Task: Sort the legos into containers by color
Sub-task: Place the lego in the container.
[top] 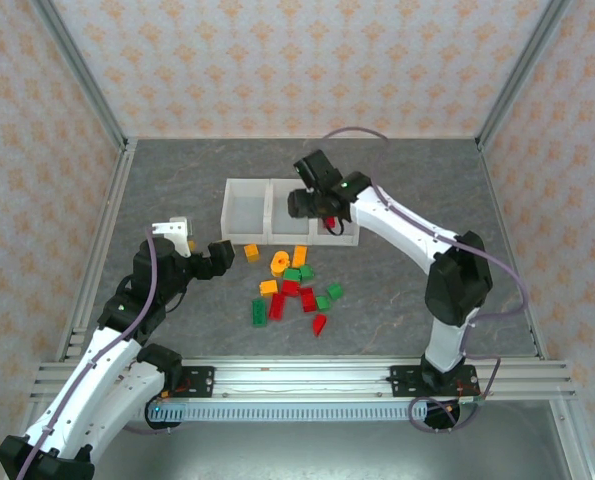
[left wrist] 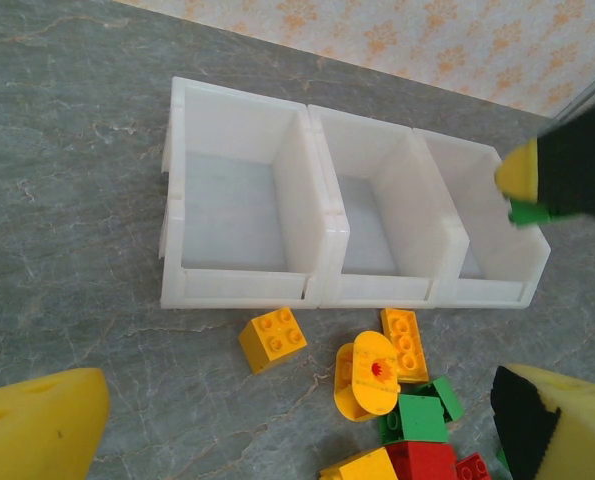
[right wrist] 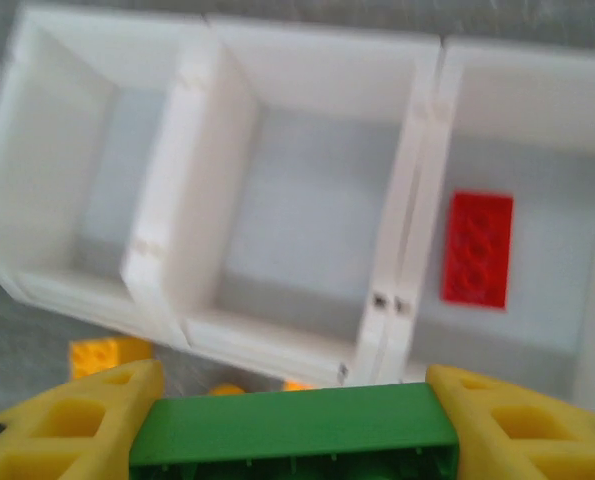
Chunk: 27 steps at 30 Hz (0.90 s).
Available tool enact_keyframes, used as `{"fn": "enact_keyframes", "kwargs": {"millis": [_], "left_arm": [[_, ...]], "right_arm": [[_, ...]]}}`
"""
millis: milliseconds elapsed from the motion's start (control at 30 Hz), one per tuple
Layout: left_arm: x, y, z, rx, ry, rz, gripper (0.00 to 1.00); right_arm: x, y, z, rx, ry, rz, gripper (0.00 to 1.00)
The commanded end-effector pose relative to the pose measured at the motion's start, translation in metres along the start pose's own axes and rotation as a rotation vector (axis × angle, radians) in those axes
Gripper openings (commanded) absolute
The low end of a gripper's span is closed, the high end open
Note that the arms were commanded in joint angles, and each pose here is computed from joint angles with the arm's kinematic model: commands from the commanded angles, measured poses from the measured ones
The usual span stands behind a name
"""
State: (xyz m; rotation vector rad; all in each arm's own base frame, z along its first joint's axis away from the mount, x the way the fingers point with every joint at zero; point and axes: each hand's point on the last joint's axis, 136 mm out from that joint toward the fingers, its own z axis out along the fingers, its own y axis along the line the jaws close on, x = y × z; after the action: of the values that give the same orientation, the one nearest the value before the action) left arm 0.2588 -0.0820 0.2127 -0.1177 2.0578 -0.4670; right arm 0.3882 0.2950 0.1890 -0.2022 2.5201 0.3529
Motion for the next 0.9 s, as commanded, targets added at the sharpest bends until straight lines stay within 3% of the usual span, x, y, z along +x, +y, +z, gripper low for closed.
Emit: {"fn": "enact_keyframes", "kwargs": {"millis": [0,467,567,700,867], "left_arm": [[-0.010,-0.005,-0.008,0.015,-0.037,0.000,0.99],[-0.014,-0.008,-0.013,0.029,-0.058,0.003,0.99],[-0.015,-0.009,-0.015,0.034,-0.067,0.002,0.99],[-0.018,-0.009,-0.019,0.035,-0.085,0.002,0.99],[-0.019,-0.011,-0.021,0.050,-0.094,0.003,0.99]], "right_arm": [[-0.014,0.006,0.021,0.003,-0.004,-0.031,0.45],[-0.026,0.023,0.092,-0.040,0.035,-0.133,0.48],[-0.027,0.020,0.100,-0.029,0.045,-0.126,0.58],[-0.036,0.024,0.094,-0.036,0.031,-0.100,0.81],[-0.053,0.035,0.064,-0.075,0.006,-0.067,0.90]]}}
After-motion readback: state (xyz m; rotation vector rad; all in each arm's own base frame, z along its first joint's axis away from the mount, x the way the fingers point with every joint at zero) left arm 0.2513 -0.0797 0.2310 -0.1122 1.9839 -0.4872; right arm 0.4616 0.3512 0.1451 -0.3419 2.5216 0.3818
